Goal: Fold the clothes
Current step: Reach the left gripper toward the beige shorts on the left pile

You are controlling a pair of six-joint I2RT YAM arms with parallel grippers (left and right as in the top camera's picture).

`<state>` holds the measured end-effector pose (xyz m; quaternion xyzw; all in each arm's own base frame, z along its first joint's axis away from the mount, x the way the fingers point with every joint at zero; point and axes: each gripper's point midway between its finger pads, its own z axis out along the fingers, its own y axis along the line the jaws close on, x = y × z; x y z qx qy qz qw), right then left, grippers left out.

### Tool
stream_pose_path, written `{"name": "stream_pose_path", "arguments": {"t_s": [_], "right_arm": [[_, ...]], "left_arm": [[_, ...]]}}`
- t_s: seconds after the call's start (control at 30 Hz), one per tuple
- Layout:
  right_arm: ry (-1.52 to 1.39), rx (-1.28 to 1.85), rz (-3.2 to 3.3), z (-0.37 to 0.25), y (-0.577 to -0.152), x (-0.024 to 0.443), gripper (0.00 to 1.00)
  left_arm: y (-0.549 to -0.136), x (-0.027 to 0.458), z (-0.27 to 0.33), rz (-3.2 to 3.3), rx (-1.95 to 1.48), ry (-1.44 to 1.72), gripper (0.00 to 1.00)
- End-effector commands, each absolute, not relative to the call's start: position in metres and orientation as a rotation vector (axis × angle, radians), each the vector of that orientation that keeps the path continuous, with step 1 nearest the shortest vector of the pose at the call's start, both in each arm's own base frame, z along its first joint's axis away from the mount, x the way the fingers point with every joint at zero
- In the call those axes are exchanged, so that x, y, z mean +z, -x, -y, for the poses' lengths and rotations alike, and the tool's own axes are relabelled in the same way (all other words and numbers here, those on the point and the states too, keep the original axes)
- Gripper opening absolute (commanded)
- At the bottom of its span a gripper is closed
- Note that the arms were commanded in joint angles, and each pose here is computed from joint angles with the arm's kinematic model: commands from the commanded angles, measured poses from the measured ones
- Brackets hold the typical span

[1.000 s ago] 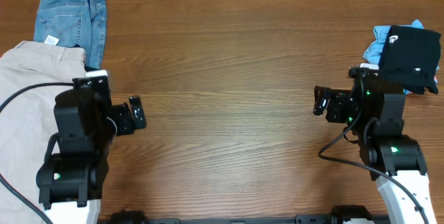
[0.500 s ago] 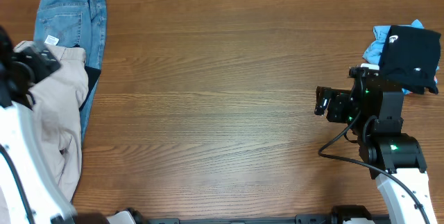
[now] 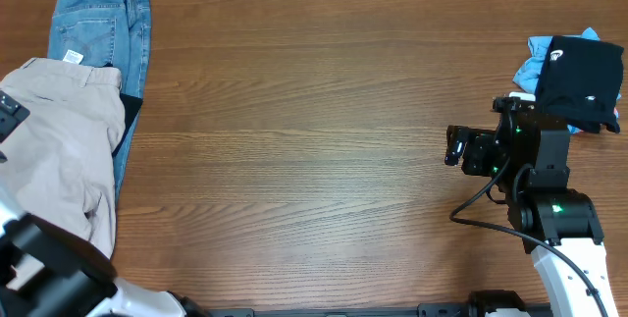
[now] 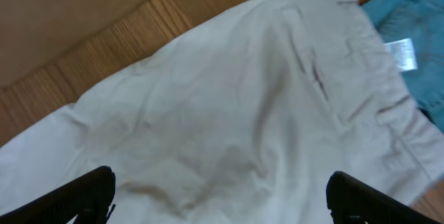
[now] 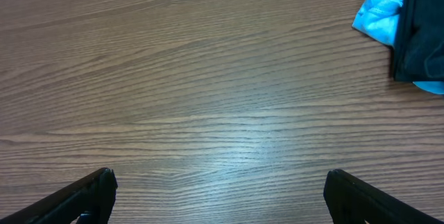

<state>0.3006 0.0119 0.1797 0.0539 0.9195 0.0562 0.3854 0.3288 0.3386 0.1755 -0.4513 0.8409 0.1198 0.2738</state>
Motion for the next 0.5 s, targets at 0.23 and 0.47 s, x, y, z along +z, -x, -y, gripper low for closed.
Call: {"name": "stream_pose_path", "arguments": {"t_s": [0.23,0.47], "right_arm": [[-0.140,0.138,-2.308,-0.011,-0.305,0.193,1.00],[-0.140,0.138,-2.314,-0.011,-0.303,0.192,1.00]], "left_arm": [[-0.384,0.118,-0.345,-2.249,0.075,1.167,0.91],[-0.397,0.068,-0.341,-2.267,-0.053,1.234,0.90]]}}
